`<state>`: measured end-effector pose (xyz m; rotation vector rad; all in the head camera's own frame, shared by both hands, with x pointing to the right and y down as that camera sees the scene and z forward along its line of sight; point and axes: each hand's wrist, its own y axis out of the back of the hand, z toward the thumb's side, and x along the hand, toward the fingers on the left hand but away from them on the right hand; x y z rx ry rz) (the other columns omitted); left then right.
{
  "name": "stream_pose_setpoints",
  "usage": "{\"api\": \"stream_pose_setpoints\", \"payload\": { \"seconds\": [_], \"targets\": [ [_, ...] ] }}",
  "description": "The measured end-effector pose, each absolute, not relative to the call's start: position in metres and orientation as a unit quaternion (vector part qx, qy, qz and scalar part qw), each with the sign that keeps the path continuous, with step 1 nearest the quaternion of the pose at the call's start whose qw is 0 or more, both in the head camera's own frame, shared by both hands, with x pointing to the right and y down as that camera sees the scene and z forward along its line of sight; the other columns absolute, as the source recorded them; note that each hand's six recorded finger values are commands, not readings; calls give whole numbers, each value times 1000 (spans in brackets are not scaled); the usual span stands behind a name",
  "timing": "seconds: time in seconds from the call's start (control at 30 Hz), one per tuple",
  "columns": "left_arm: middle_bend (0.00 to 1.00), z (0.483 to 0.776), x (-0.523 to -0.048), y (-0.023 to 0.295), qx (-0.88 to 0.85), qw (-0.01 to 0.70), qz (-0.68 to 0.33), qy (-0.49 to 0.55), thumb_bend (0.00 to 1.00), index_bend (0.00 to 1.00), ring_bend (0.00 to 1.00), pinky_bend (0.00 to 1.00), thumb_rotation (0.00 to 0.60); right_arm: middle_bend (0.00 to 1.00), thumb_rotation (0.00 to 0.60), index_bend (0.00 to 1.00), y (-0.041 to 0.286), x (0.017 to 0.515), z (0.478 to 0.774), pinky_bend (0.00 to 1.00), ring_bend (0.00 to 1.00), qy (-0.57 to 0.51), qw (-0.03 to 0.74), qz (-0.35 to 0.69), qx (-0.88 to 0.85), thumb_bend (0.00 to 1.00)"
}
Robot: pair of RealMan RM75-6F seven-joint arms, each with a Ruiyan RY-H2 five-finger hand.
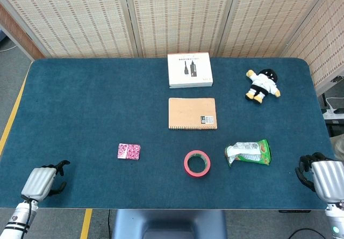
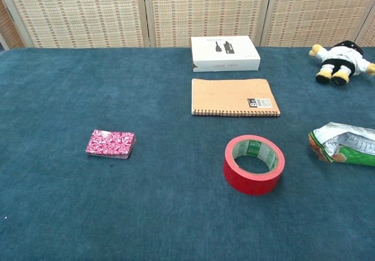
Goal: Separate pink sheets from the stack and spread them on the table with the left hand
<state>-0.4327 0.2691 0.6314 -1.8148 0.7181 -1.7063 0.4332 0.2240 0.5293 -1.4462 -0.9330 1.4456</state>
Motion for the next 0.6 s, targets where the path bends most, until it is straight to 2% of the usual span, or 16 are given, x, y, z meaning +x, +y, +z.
{"api": "stream_pose_setpoints", "payload": {
  "seconds": [0.27, 0.43, 0.5, 0.6],
  "targets": [
    [428, 628, -434, 267, -668, 279, -631, 278, 358, 202, 426, 460, 600, 534, 600, 591, 226, 436, 520, 545, 391, -390, 448, 577, -560, 190],
    [373, 627, -436, 263, -660, 296, -629, 286, 357, 132, 392, 457, 600, 529, 600, 580, 224, 436, 516, 537, 389, -404, 455, 570, -552, 187],
    [359, 627, -438, 261, -653, 308, -629, 288, 353, 87, 388, 455, 600, 531, 600, 590, 223, 436, 516, 556, 407, -411, 459, 567, -547, 176],
    [396, 625, -438, 259, -654, 308, -625, 295, 346, 59, 448, 496, 600, 614, 600, 682, 223, 435, 517, 706, 518, -417, 469, 561, -540, 169]
  ]
}}
